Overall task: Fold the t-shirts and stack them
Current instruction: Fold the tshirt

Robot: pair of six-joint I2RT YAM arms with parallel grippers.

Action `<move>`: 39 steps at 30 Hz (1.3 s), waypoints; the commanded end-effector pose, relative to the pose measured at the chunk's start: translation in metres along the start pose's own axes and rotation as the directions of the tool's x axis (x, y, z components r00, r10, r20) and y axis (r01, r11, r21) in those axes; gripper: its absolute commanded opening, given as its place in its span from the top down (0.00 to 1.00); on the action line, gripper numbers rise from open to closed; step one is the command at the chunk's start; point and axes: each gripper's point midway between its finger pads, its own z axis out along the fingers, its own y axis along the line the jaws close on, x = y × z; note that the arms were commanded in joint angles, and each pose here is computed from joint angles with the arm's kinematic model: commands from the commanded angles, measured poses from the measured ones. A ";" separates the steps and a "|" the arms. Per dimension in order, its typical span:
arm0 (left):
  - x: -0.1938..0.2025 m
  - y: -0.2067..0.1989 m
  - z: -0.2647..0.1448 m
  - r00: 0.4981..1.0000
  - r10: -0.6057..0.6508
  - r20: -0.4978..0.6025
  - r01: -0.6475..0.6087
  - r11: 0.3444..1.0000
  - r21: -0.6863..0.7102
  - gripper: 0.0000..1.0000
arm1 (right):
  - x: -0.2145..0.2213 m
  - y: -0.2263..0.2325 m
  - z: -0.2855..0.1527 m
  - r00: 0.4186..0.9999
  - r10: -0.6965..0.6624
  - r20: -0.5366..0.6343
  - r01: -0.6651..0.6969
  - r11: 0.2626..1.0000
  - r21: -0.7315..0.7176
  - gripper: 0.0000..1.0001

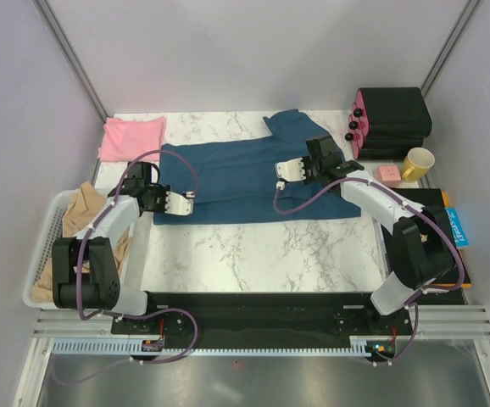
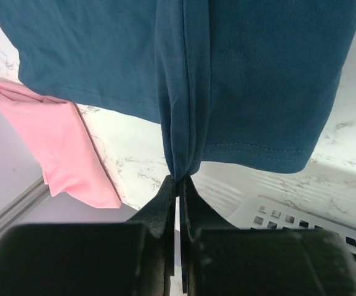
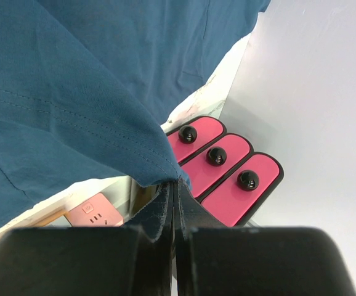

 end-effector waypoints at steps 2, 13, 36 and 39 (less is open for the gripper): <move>0.009 0.008 0.009 0.999 -0.042 -0.035 0.040 0.998 -0.052 0.98 | 0.003 -0.024 0.000 1.000 0.026 -0.012 -0.025 0.997 0.071 1.00; 0.015 0.009 0.021 0.996 -0.057 -0.062 0.053 0.997 -0.064 0.98 | 0.002 -0.031 0.010 0.998 0.051 -0.025 -0.049 0.995 0.092 1.00; 0.020 0.028 0.029 0.995 -0.067 -0.076 0.061 0.995 -0.076 0.98 | -0.003 -0.058 0.034 0.995 0.100 -0.019 -0.093 0.971 0.218 1.00; 0.021 0.027 0.030 0.995 -0.067 -0.080 0.061 0.995 -0.074 0.98 | -0.004 -0.062 0.038 0.994 0.107 -0.016 -0.100 0.967 0.234 1.00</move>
